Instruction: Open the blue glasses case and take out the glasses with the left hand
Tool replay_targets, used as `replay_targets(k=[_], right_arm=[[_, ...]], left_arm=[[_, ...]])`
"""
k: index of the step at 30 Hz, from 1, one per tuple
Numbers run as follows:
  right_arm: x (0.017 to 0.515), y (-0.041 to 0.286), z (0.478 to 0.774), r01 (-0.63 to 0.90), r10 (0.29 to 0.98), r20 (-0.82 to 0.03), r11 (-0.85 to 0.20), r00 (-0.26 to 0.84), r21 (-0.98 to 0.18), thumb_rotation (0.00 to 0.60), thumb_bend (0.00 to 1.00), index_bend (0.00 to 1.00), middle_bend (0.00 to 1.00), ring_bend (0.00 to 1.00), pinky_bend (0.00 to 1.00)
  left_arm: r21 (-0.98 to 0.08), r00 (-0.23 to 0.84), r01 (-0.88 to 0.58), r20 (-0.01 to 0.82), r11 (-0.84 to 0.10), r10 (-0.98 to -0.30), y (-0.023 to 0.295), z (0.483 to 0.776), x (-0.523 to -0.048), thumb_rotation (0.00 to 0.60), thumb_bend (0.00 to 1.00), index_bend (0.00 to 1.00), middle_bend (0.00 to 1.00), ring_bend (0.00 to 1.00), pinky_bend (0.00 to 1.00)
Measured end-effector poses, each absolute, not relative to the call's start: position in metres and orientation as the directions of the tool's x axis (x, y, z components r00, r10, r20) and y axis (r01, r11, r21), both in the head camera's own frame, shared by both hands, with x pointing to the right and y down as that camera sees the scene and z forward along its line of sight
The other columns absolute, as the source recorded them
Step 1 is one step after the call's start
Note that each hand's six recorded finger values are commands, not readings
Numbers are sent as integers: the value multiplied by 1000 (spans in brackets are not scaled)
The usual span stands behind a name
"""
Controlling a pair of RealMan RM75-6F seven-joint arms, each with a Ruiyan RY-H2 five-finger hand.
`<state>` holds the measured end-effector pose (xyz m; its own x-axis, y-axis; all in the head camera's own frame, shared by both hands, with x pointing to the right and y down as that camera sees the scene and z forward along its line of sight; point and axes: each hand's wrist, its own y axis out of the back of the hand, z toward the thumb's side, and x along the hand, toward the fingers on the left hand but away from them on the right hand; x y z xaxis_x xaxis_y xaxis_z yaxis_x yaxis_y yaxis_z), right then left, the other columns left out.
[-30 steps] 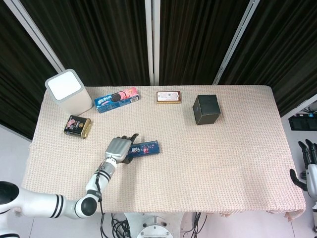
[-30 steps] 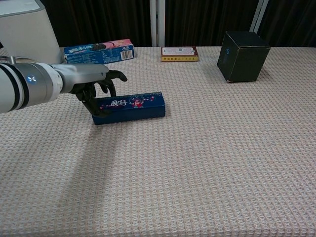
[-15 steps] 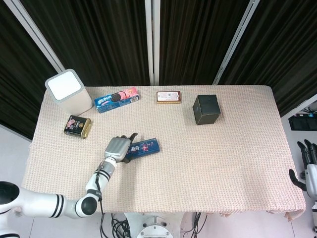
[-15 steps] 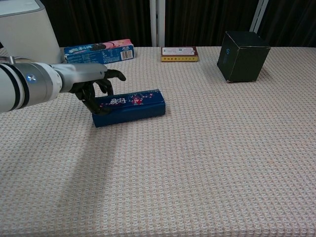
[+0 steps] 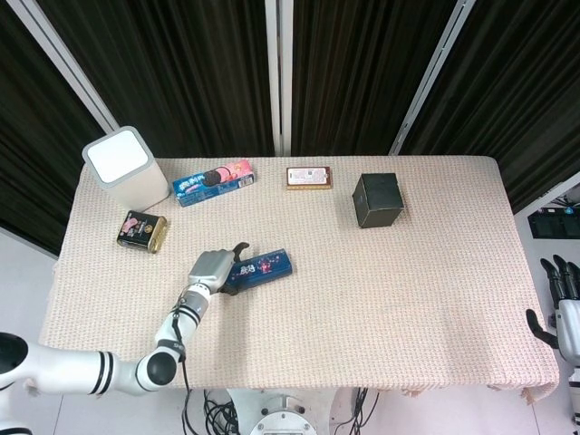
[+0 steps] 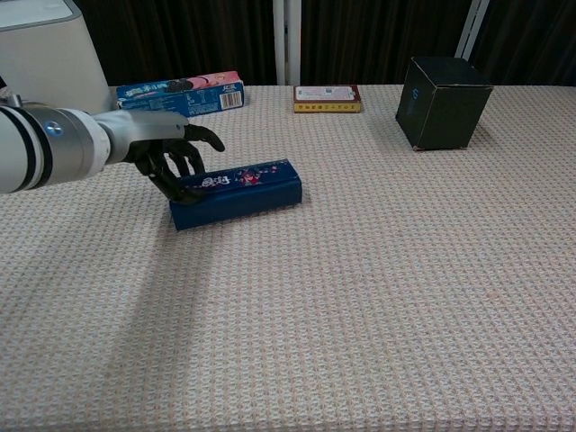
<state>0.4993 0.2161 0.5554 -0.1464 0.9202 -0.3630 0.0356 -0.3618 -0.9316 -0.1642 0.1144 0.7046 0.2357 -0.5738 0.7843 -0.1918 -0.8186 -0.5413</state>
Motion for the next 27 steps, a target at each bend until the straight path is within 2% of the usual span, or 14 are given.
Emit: replay_targets(k=[17,27], right_arm=[[498,215,557,38,919,-368,-367,-142,-930,600,299,0,0,0,0],[497,215,557,35,919,-368,-367,-141,-930,600,299,0,0,0,0]], left_arm=[[-418,251,-415,801,-808,-543,108,705,-168,600,511,192,608,332,335],[-369,251,-523,795,-768,-553,104,707,-173,600,511,243,721,415,346]])
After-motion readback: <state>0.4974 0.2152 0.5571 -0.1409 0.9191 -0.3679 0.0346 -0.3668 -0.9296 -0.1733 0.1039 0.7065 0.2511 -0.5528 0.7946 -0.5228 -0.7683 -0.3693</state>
